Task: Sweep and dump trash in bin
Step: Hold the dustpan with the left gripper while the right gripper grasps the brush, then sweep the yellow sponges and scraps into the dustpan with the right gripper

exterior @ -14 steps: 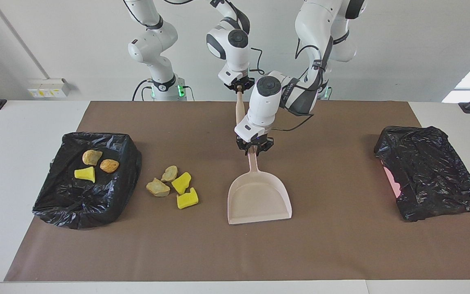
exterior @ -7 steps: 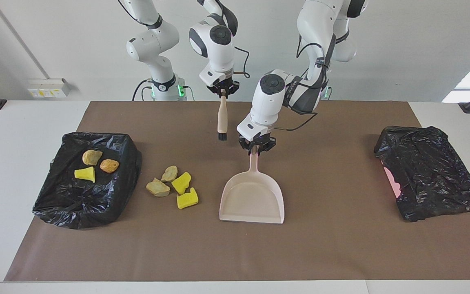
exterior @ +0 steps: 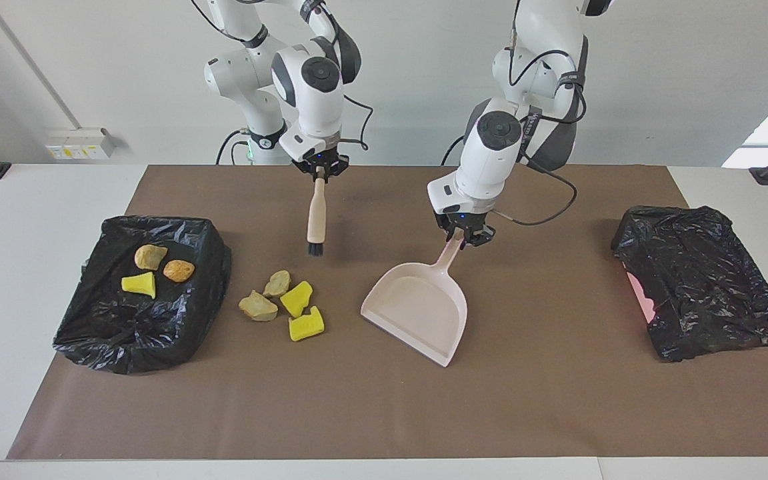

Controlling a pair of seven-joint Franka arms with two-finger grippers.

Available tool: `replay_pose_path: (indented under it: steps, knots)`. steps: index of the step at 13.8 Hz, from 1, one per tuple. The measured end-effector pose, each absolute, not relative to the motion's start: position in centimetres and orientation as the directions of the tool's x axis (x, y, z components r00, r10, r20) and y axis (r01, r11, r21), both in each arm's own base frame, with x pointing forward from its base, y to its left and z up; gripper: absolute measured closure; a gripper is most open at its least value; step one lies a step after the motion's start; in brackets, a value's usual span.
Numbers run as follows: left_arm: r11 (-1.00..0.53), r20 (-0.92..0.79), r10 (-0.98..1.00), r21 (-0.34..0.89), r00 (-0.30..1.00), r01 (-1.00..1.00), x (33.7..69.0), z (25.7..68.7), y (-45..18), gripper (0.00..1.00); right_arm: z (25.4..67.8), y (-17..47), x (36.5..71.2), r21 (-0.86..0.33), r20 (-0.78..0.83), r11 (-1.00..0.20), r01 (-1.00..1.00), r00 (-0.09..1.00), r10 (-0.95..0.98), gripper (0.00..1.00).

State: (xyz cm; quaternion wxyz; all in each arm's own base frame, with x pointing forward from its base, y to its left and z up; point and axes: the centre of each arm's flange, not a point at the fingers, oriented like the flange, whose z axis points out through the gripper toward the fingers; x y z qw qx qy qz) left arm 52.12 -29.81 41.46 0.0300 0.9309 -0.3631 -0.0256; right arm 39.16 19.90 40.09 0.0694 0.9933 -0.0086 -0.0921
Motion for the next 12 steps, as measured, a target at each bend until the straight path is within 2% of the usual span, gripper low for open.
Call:
replay_pose_path:
  steps: [6,11,12]
  knots:
    - [-0.406,-0.040,-0.914,0.040,0.404,-0.913,53.3,40.7,-27.0,0.67,40.2,10.3,49.0,0.186,-0.154,-0.982,0.046,0.988,0.017,0.74]
    - [-0.353,-0.060,-0.935,0.055,0.350,-0.934,51.9,37.5,-27.1,0.67,38.5,6.3,53.5,0.263,-0.163,-0.960,0.092,0.985,0.050,0.74]
    - [-0.349,-0.066,-0.936,0.061,0.345,-0.935,51.6,37.1,-27.1,0.59,37.6,6.1,54.0,0.295,-0.174,-0.948,0.117,0.982,0.067,0.74]
